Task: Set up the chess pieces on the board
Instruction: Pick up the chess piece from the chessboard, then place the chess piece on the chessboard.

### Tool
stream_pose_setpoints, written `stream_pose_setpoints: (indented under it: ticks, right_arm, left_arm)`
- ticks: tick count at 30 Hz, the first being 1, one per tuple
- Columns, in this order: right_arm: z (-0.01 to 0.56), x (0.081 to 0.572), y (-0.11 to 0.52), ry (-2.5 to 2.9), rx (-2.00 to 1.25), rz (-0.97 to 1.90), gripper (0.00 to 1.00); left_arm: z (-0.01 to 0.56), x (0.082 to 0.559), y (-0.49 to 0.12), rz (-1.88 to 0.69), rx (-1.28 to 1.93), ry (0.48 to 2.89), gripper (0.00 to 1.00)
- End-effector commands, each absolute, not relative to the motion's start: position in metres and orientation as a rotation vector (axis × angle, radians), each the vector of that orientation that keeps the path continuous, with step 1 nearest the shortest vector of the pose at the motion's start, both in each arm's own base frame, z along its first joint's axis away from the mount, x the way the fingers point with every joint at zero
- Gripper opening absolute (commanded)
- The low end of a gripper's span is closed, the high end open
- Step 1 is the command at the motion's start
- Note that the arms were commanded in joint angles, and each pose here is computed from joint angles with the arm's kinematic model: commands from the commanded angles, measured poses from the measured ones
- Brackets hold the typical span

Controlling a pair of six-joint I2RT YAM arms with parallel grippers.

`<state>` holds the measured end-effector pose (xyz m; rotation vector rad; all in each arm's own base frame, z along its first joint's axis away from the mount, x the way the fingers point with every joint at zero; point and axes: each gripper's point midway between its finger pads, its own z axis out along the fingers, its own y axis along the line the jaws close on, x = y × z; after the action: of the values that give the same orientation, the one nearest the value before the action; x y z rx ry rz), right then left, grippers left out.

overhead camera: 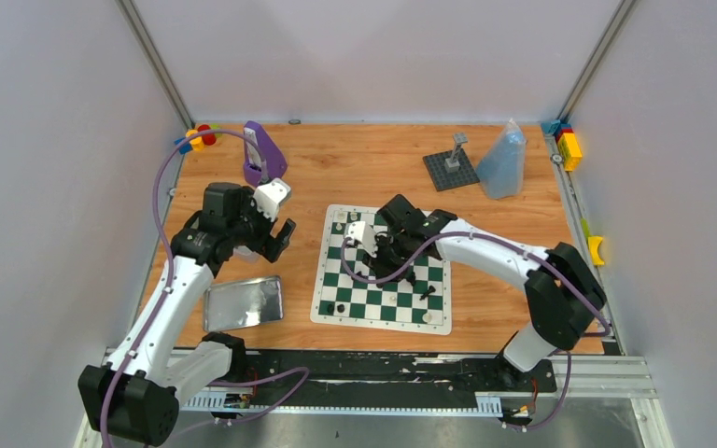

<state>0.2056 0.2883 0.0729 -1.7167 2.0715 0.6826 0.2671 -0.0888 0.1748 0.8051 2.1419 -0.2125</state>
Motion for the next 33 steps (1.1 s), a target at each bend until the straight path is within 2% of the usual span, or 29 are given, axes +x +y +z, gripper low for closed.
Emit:
stream_pose_setpoints:
  ticks: [1,11,33]
  right_arm:
    - [0.099,0.172,0.283,1.965,-1.775,0.749,0.01]
    - [0.083,0.138,0.273,1.917,-1.847,0.711,0.01]
    - [0.058,0.141,0.278,1.935,-1.837,0.692,0.0]
  left_arm:
    - [0.192,0.28,-0.088,-0.198,0.768,2.102,1.0]
    - [0.2,0.282,-0.091,-0.213,0.791,2.105,1.0]
    - [0.197,0.272,-0.097,-0.262,0.813,2.07,1.0]
